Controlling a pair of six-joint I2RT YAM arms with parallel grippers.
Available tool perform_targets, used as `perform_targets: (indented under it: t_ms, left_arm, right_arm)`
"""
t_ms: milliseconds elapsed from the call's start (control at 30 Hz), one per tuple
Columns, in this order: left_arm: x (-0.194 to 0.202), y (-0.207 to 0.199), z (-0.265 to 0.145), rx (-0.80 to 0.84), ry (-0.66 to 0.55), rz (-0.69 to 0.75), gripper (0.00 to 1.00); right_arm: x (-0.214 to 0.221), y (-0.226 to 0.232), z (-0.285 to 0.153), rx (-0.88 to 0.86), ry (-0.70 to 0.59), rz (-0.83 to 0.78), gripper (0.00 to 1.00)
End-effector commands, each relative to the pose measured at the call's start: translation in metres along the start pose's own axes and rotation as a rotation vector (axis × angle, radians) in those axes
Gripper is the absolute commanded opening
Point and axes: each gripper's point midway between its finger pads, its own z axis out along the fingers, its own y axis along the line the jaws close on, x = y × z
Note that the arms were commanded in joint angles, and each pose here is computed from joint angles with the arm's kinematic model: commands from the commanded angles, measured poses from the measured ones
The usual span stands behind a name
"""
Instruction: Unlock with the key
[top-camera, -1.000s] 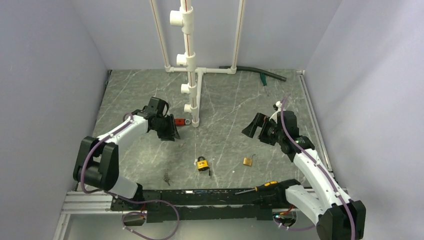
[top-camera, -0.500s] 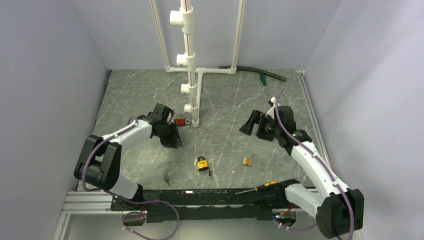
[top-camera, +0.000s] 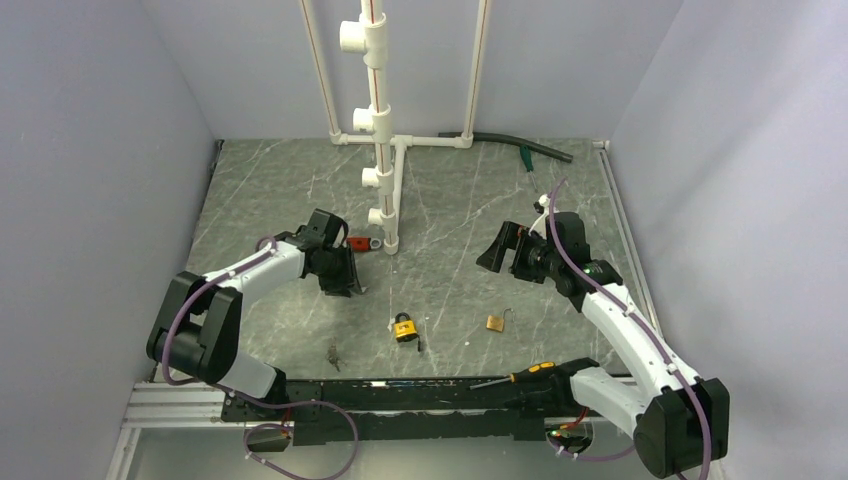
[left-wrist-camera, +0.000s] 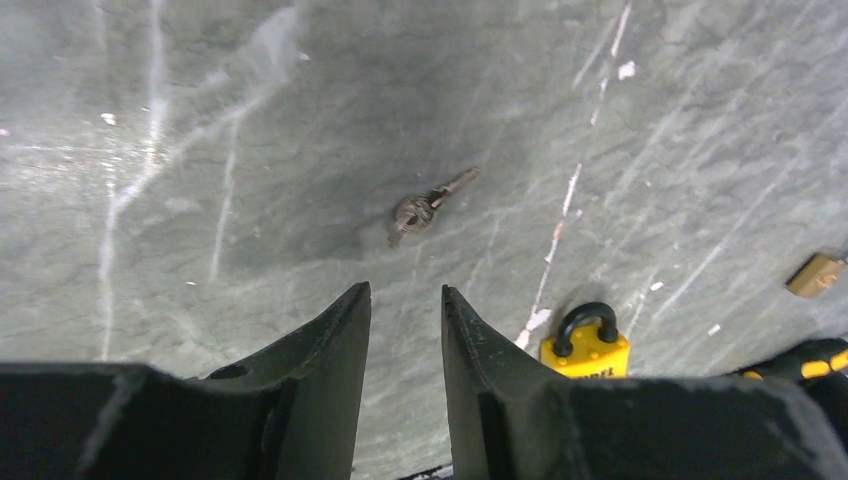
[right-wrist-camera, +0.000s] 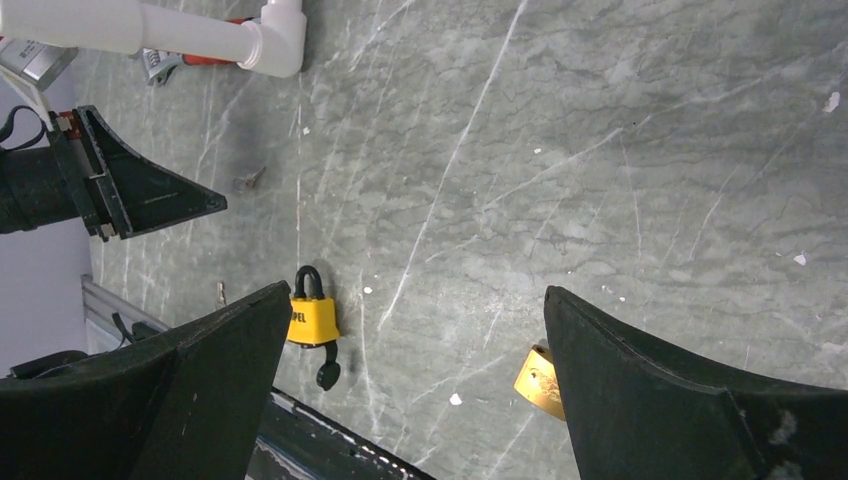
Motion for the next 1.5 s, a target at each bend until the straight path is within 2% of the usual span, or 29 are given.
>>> perform_targets:
  t_ms: [0, 367, 700, 867, 967, 1000, 1100, 1167, 1333, 1467]
  left_arm:
    - [-0.021, 0.002, -0.006, -0.038, -0.095, 0.032, 0.37]
    - [-0.019, -0.009, 0.012, 0.041, -0.07, 0.037, 0.35]
    - [-0.017, -0.008, 0.024, 0.045, -0.042, 0.029, 0.25]
    - [-0.015, -0.005, 0.023, 0.031, -0.042, 0.024, 0.26]
    - [-0.013, -0.002, 0.018, 0.007, -0.041, 0.012, 0.31]
    - [-0.013, 0.0, 0.014, -0.011, -0.047, 0.003, 0.37]
    - [-0.01, 0.015, -0.002, -0.103, -0.086, -0.051, 0.68]
    - [-0.005, 0.025, -0.013, -0.159, -0.102, -0.086, 0.76]
    - [0.027, 0.06, -0.042, -0.38, -0.105, -0.196, 0.75]
    - [0.065, 0.079, -0.056, -0.508, -0.041, -0.297, 0.71]
  right_arm:
    - [-0.01, 0.01, -0.007, -0.019, -0.041, -0.015, 1.0]
    - [-0.007, 0.007, -0.007, -0.005, -0.037, -0.021, 1.0]
    - [-0.006, 0.006, -0.005, 0.0, -0.024, -0.029, 1.0]
    - [-0.004, 0.005, -0.004, 0.002, -0.02, -0.028, 1.0]
    - [-0.002, 0.005, -0.003, -0.001, -0.014, -0.025, 1.0]
    - [-0.003, 0.005, -0.004, -0.002, -0.014, -0.027, 1.0]
    - [-0.003, 0.004, -0.005, 0.007, -0.014, -0.029, 1.0]
    - [-0.003, 0.003, -0.005, 0.011, -0.015, -0.028, 1.0]
    - [-0.002, 0.004, -0.007, 0.01, -0.018, -0.025, 1.0]
    - [0.001, 0.003, -0.005, 0.005, -0.011, -0.022, 1.0]
